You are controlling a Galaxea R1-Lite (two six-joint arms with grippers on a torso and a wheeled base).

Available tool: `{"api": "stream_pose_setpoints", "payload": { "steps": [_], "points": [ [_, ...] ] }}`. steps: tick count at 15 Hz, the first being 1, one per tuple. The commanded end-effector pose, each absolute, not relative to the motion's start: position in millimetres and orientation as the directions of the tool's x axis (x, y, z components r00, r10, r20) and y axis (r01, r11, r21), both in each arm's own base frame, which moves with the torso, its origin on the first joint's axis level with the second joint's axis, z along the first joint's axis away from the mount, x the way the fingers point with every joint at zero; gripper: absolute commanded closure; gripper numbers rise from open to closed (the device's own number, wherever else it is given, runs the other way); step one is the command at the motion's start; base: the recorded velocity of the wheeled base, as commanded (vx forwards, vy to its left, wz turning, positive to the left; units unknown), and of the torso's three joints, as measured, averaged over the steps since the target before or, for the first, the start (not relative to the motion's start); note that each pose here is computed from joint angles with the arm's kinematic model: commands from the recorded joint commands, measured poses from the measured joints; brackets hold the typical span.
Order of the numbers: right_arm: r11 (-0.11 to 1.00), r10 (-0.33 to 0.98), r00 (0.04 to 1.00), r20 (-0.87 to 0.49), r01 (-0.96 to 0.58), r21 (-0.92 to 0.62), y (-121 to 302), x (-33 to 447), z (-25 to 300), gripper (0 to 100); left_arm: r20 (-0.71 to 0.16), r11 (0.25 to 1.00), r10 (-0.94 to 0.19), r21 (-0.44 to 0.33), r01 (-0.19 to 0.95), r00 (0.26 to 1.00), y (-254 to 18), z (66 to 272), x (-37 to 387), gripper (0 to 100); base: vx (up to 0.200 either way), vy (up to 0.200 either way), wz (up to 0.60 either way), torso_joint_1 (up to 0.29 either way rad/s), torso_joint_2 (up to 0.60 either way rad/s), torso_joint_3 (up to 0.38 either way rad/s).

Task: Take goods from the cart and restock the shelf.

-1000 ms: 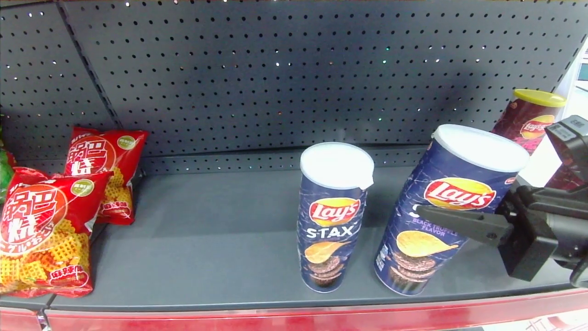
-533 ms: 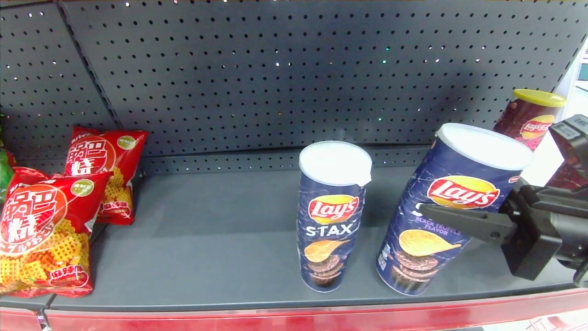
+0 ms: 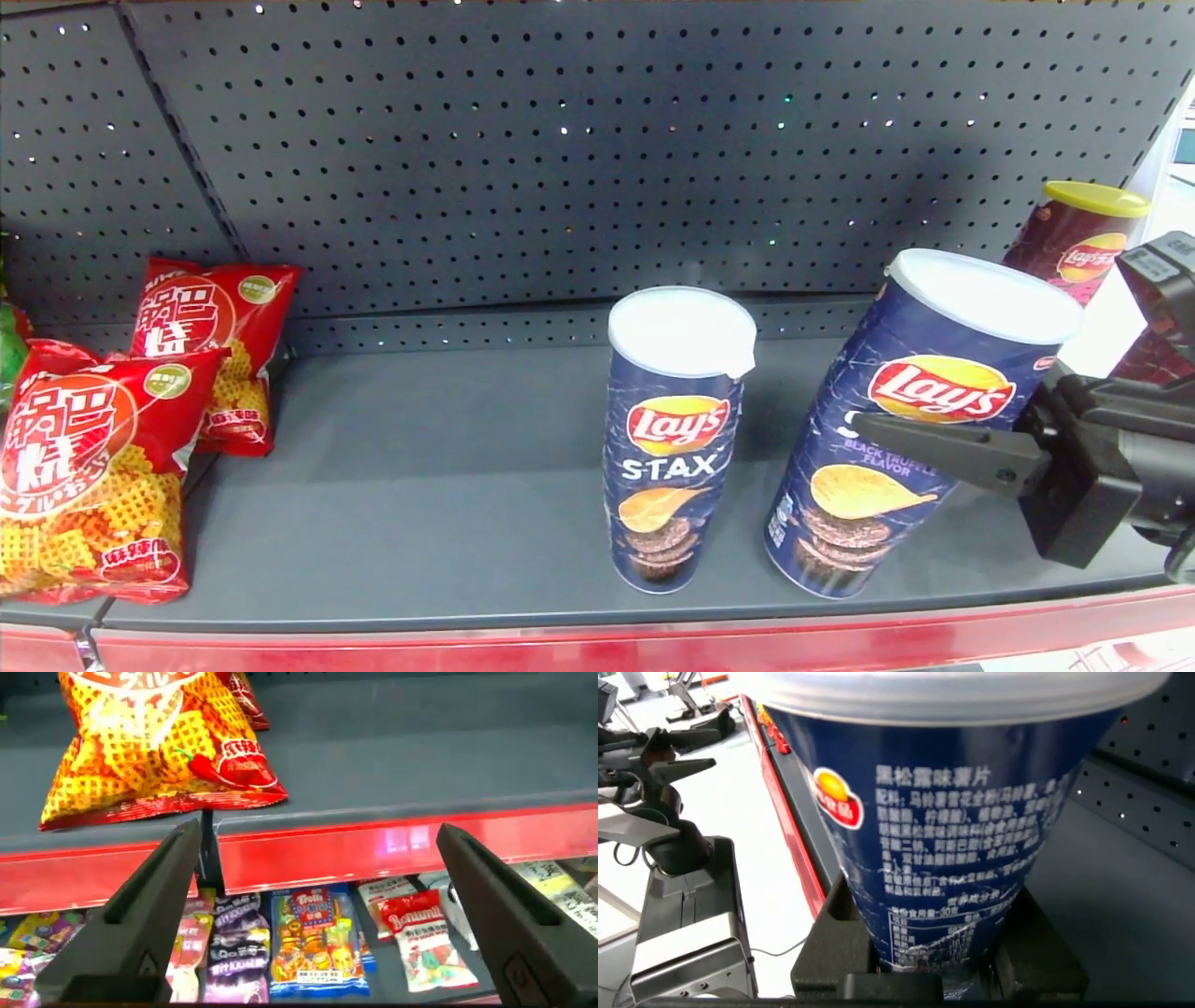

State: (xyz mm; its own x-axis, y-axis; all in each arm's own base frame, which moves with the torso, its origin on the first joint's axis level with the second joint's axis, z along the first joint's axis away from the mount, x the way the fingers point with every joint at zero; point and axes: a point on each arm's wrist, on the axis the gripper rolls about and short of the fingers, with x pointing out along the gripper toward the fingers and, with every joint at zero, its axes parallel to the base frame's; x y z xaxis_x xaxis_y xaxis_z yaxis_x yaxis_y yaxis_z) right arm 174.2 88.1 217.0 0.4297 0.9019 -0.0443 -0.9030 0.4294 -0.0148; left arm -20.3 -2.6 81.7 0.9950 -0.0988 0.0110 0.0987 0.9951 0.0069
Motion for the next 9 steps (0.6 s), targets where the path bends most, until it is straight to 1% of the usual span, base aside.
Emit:
{"api": "stream_pose_setpoints", "payload": {
  "steps": [1,4,5,6,7,9],
  "points": [
    [0.429,0.902,0.429,-0.045,-0.903,-0.014,88.2,174.3,216.6,100,0.014,0.995,-0.098,0.015,0.098,0.995,-2.6,81.6,-20.5,0,0.0,0.0,0.0,0.0,0.0,0.0],
    [0.429,0.902,0.429,-0.044,-0.903,-0.015,87.6,172.8,216.5,100,0.008,0.995,-0.095,0.001,0.095,0.995,-2.7,82.2,-20.0,0,0.0,0.0,0.0,0.0,0.0,0.0],
    [0.429,0.902,0.429,-0.043,-0.903,-0.016,87.4,172.5,216.8,100,0.009,0.996,-0.089,0.024,0.089,0.996,-2.3,81.0,-20.8,0,0.0,0.0,0.0,0.0,0.0,0.0],
    [0.429,0.902,0.429,-0.042,-0.903,-0.017,87.3,172.2,217.1,100,-0.008,0.999,-0.04,0.035,0.04,0.999,-1.2,77.6,-21.3,0,0.0,0.0,0.0,0.0,0.0,0.0],
    [0.429,0.902,0.429,-0.043,-0.903,-0.016,87.3,172.1,216.7,100,-0.017,1.0,-0.025,0.006,0.025,1.0,-0.4,75.8,-22.7,0,0.0,0.0,0.0,0.0,0.0,0.0],
    [0.427,0.903,0.428,-0.043,-0.904,-0.016,87.3,172.0,216.7,100,-0.012,1.0,-0.028,-0.008,0.028,1.0,-0.5,76.0,-22.6,0,0.0,0.0,0.0,0.0,0.0,0.0]
  ]
}}
